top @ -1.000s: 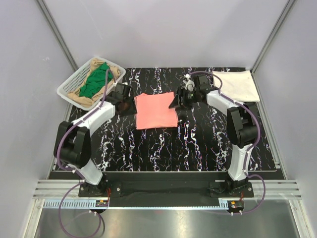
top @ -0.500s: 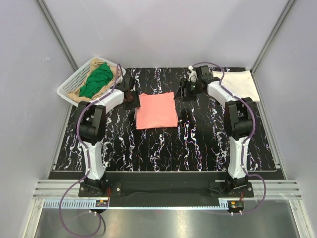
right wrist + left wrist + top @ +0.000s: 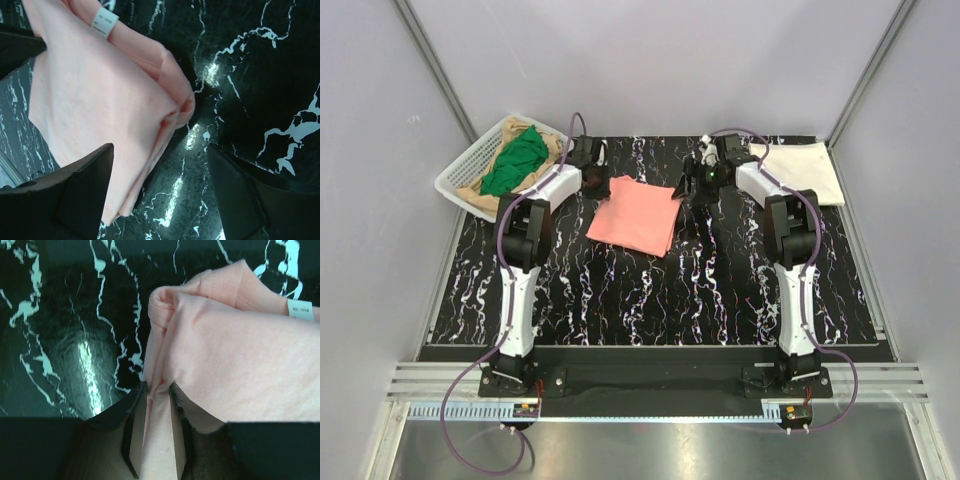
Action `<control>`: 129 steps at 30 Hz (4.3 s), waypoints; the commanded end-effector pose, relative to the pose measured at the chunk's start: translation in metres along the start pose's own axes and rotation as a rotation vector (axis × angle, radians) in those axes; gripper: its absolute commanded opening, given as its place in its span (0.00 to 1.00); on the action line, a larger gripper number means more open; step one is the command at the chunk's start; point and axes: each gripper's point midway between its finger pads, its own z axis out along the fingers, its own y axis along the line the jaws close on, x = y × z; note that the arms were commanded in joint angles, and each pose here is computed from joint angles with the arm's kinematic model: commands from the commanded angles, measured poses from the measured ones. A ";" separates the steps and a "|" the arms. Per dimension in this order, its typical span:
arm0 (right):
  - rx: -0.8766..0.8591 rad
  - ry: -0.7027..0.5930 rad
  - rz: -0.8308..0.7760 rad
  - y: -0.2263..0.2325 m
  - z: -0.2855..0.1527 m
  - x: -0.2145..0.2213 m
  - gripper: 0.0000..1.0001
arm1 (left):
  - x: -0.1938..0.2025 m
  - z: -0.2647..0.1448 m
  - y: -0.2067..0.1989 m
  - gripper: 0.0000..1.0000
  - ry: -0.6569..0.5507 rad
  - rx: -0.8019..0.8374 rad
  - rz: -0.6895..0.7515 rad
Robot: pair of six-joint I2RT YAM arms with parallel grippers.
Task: Fold and stack the t-shirts
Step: Fold the tshirt, then neatly place the folded tshirt to the corner
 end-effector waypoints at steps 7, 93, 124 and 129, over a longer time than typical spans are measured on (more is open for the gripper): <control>-0.022 -0.023 0.068 -0.002 0.020 -0.017 0.89 | -0.018 0.000 -0.007 0.33 -0.044 0.041 0.018; 1.061 -0.224 -0.675 -0.065 -0.291 -0.056 0.00 | 0.083 -0.266 -0.087 0.54 -0.165 0.492 0.098; 1.011 -0.664 -0.854 -0.082 -0.350 -0.174 0.00 | 0.088 -0.262 -0.083 0.57 -0.171 0.480 0.100; 1.000 -0.696 -0.830 -0.094 -0.358 -0.180 0.00 | 0.089 -0.262 -0.082 0.57 -0.168 0.478 0.100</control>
